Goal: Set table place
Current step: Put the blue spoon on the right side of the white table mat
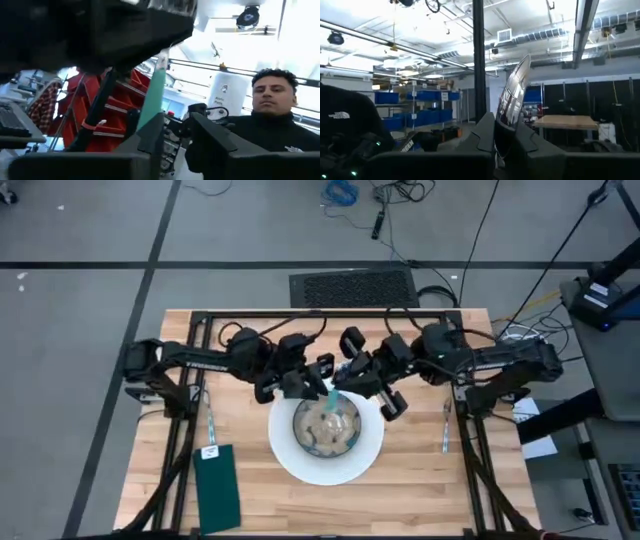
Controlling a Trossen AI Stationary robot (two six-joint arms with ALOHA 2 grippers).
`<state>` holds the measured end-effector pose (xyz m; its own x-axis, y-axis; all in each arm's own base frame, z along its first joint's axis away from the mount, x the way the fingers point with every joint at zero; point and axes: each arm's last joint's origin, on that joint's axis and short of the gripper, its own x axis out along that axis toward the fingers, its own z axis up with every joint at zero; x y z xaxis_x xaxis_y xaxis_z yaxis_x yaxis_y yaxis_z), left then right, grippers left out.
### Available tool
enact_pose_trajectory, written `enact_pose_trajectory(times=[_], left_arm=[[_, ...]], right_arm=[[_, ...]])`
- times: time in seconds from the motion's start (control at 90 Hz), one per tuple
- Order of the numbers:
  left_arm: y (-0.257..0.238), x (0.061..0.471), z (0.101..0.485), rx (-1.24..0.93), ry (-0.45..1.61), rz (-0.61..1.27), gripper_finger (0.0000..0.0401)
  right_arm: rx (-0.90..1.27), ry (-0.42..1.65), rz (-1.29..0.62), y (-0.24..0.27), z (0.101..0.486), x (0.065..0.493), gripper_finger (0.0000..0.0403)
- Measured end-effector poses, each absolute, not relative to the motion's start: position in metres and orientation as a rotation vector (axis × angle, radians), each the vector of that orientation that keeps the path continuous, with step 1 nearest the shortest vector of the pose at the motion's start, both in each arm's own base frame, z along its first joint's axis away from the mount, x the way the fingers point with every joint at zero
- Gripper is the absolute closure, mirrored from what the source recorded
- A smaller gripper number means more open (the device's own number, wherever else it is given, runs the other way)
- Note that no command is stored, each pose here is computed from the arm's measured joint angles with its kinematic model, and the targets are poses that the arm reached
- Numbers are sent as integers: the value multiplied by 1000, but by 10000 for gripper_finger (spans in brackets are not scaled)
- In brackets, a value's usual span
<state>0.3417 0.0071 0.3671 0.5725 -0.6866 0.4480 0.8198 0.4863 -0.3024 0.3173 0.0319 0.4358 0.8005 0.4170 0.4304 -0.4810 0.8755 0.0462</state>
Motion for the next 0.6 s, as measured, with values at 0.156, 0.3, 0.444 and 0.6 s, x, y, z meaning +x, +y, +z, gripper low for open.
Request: enact_pose_trajectory(times=[0.156, 0.3, 0.444, 0.6], left_arm=[[4, 344, 365, -520, -236, -925, 237], [5, 346, 363, -522, -218, -921, 209], [10, 342, 364, -510, -179, -984, 203], [13, 337, 368, -481, -150, -1033, 202]], right_arm=[[212, -445, 506, 30, 430, 327, 403], [246, -430, 512, 30, 426, 331, 402], [302, -385, 544, 31, 426, 330, 402], [351, -401, 605, 39, 434, 322, 402]])
